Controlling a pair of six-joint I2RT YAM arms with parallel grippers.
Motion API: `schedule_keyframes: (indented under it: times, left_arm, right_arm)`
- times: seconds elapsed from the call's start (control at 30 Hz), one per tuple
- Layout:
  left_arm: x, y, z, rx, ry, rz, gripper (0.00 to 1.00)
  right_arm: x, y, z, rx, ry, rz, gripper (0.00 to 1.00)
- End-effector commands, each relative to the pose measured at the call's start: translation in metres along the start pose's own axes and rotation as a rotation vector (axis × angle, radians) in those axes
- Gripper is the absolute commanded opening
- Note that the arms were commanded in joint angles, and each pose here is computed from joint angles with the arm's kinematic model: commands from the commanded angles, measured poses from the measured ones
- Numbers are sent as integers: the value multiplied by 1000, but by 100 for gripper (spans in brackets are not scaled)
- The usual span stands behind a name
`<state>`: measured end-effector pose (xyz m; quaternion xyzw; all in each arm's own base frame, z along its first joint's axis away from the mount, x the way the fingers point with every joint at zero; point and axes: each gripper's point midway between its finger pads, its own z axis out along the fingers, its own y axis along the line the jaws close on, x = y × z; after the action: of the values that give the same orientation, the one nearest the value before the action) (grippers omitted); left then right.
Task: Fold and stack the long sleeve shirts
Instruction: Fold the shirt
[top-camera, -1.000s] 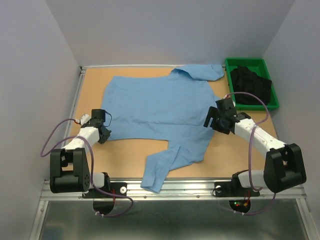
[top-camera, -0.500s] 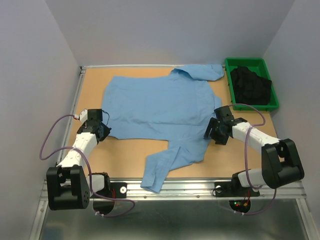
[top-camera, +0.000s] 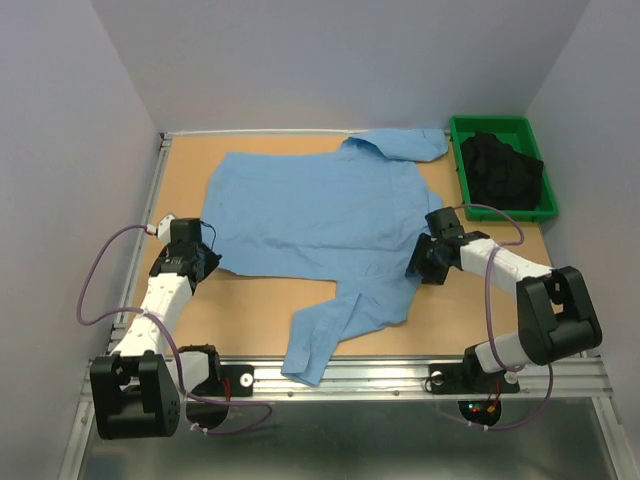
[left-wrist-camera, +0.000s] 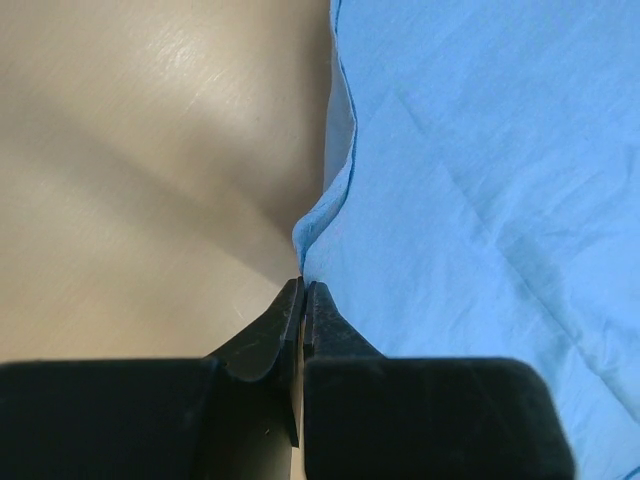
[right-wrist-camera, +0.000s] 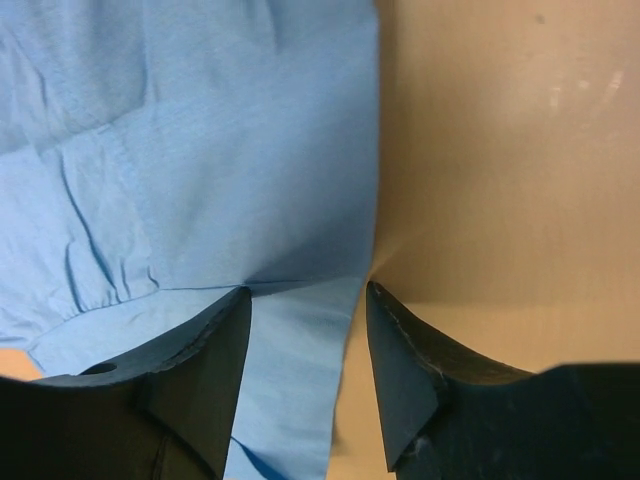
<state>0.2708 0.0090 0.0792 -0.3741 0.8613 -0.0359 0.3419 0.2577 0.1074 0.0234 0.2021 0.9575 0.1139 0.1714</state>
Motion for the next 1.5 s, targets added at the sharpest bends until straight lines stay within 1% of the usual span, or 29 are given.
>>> schedule_keyframes:
  times: [0.0, 0.03, 0.07, 0.13, 0.17, 0.3, 0.33, 0.37, 0.47, 0.5, 0.77, 0.9, 1.0, 1.03, 1.13, 1.27, 1.37, 1.47]
  left_arm:
    - [-1, 4, -6, -11, -6, 6, 0]
    - [-1, 4, -6, -10, -7, 8, 0]
    - [-3, 4, -6, -10, -16, 7, 0]
    - [-5, 5, -7, -20, -24, 11, 0]
    - [-6, 6, -6, -26, -28, 11, 0]
    - [-11, 6, -7, -35, -38, 10, 0]
    - [-13, 4, -9, -32, -43, 10, 0]
    - [-13, 5, -8, -41, -41, 14, 0]
    - [-20, 6, -13, -61, -52, 22, 0]
    - [-22, 7, -14, -69, -60, 23, 0]
    - [-41, 19, -33, -147, -117, 34, 0]
    - [-41, 16, -42, -127, -109, 35, 0]
    - [-48, 14, -43, -131, -128, 33, 0]
    - [-52, 13, -43, -133, -144, 30, 0]
    - [-56, 10, -38, -136, -146, 40, 0]
    - [-59, 5, -28, -148, -129, 73, 0]
    - [-69, 2, -26, -153, -156, 97, 0]
    - [-79, -6, -22, -145, -177, 108, 0]
  right_arm:
    - [34, -2, 17, 37, 132, -27, 55]
    - [36, -3, 18, 50, 134, -35, 54]
    - [37, -4, 20, 63, 135, -32, 52]
    - [44, -8, 24, 87, 152, -31, 49]
    - [47, -11, 27, 101, 164, -21, 43]
    - [46, -19, 27, 143, 142, -22, 29]
    - [41, -23, 26, 161, 118, -27, 26]
    - [39, -22, 23, 160, 107, -33, 19]
    - [34, -28, 17, 192, 83, -51, 8]
    - [32, -30, 12, 202, 76, -58, 1]
    - [9, -24, -23, 228, 39, -137, 1]
    - [-7, -9, -44, 215, 29, -151, 1]
    - [-15, -2, -52, 212, 30, -165, 1]
    - [-24, 6, -55, 195, 16, -165, 1]
    - [-30, 14, -52, 195, 35, -186, 1]
    - [-45, 27, -50, 185, 25, -210, 1]
    - [-62, 31, -54, 201, -19, -240, 1]
    - [-70, 29, -47, 232, -24, -249, 1]
